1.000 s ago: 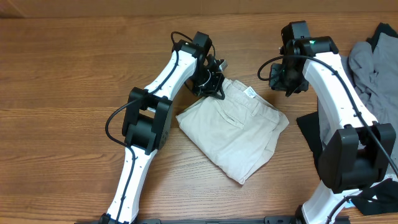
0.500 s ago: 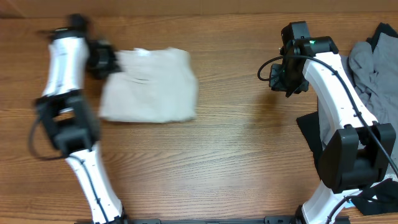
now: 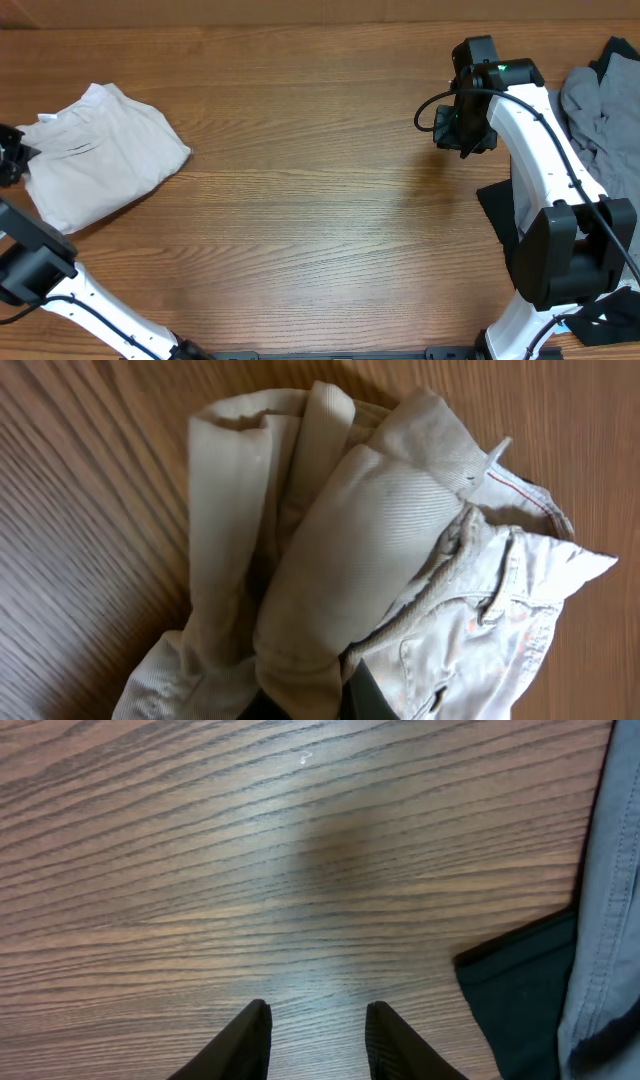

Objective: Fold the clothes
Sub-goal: 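Drag the folded shorts to the left table edge with the left gripper, then release the shorts and lift the left gripper away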

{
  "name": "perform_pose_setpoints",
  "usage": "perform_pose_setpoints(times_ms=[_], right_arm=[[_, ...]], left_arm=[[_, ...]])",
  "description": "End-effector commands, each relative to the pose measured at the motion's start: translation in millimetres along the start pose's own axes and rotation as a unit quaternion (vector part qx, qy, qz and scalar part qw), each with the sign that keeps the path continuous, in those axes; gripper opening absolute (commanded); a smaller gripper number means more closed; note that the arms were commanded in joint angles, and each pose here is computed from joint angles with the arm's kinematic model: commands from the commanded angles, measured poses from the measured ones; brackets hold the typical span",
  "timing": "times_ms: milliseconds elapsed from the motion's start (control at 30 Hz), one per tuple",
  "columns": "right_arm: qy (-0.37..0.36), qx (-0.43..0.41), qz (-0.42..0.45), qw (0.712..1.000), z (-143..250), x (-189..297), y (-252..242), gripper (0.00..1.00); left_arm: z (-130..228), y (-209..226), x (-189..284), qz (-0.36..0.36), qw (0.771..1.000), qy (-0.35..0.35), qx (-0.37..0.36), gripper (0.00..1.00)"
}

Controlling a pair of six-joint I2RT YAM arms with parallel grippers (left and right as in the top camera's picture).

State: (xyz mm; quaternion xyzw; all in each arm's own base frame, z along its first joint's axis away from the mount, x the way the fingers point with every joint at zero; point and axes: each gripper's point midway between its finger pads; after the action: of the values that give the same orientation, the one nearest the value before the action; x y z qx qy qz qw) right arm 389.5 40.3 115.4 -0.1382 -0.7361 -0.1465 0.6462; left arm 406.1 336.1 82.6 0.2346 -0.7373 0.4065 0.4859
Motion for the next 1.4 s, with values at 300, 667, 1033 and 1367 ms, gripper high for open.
perform_pose_setpoints(times_ms=[300,667,1033,1367], right_arm=[[-0.020,-0.003,-0.014,1.000,-6,16,4,0.38],[-0.011,-0.003,-0.009,1.000,-2,15,1,0.39],[-0.006,-0.001,-0.006,1.000,0,15,0,0.39],[-0.009,-0.001,-0.007,1.000,-1,15,0,0.39]], left_arm=[[-17,-9,77,-0.078,0.991,-0.085,-0.072,0.43],[96,-167,128,-0.027,0.944,-0.041,-0.326,0.21],[249,-161,-8,-0.127,0.852,0.250,-0.442,0.04],[243,-110,-48,-0.233,0.837,0.248,-0.428,0.04]])
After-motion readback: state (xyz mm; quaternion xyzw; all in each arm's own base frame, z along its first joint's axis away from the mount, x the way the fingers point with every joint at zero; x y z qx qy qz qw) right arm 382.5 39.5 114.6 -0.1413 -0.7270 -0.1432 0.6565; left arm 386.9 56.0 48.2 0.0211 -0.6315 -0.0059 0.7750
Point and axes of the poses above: each gripper's point midway between its finger pads, its own x axis back along the fingers, its own y axis along the line the jaws close on, z = x × y, and after that the axes turned 14 degrees about -x, right-handed
